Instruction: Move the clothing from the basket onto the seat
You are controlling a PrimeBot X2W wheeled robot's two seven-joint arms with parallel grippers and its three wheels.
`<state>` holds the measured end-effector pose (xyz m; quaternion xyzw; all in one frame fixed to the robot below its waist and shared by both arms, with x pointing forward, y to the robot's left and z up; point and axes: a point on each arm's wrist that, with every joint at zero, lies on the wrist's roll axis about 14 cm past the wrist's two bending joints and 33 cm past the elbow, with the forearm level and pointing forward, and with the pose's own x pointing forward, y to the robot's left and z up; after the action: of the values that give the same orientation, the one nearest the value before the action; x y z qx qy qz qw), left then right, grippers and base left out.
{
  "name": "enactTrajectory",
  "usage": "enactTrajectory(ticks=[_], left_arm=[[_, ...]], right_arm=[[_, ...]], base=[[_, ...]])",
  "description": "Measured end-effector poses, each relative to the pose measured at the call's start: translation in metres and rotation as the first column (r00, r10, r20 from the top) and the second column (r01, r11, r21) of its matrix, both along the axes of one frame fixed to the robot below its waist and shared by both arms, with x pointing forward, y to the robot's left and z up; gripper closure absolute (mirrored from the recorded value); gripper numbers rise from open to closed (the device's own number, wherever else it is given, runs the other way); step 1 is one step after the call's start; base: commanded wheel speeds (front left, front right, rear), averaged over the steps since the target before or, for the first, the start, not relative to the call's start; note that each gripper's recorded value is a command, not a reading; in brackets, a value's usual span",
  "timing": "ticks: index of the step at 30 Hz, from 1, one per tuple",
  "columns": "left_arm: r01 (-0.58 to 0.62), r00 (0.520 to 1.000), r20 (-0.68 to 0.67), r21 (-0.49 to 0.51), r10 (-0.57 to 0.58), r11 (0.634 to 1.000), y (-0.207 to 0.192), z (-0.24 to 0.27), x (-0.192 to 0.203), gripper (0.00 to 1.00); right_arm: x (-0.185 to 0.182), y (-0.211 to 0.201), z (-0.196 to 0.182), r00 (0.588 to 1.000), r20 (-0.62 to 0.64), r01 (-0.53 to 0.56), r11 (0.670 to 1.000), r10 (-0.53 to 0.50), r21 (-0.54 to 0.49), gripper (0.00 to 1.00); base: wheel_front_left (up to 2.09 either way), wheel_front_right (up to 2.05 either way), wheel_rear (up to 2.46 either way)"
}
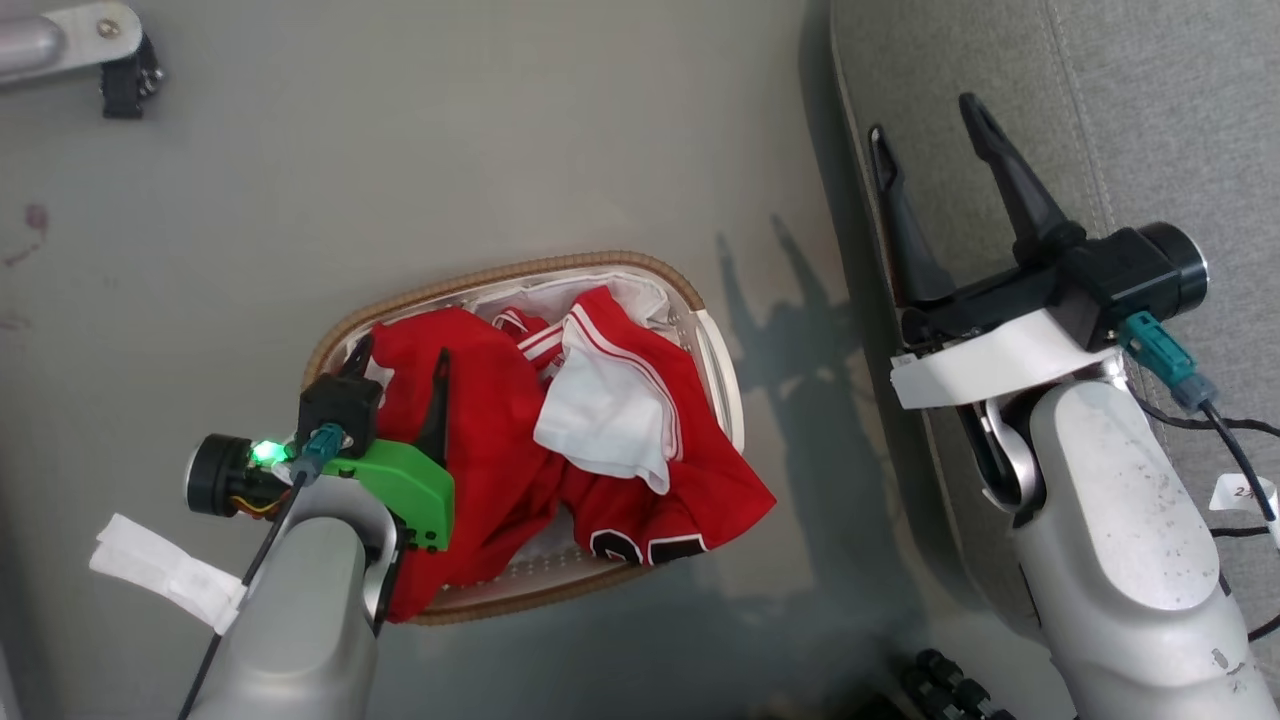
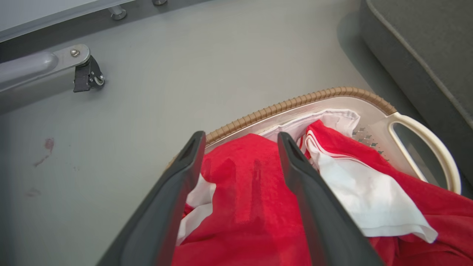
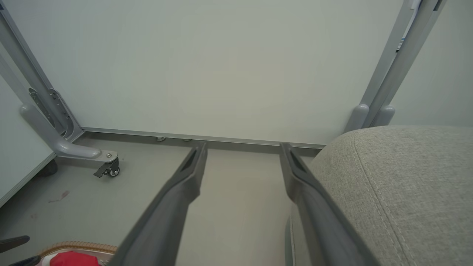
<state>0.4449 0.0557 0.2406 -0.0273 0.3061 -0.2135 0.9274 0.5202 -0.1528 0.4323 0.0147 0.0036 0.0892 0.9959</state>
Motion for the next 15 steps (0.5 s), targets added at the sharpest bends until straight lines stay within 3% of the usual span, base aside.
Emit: enactTrajectory(ticks=[9,15], left_arm=[[0.099,0.978,-0.192,0.087,-0.080,0.991,0.008,-0.079,-0.024,0.00],[0.149,0.961,-0.249,0.104,-0.120,0.983,0.002,-0.111,-0.025,0.00]], right_arm=[[0.014,-0.002,-0.033,0.999,-0.038,-0.003,1.000,0.004,0.017,0.00],[0.016,-0.007,-0.057,0.997,-0.079,0.006,1.000,-0.005,0.011,0.00]], base=[[0.00,0.00,0.00],[0.00,0.00,0.00]])
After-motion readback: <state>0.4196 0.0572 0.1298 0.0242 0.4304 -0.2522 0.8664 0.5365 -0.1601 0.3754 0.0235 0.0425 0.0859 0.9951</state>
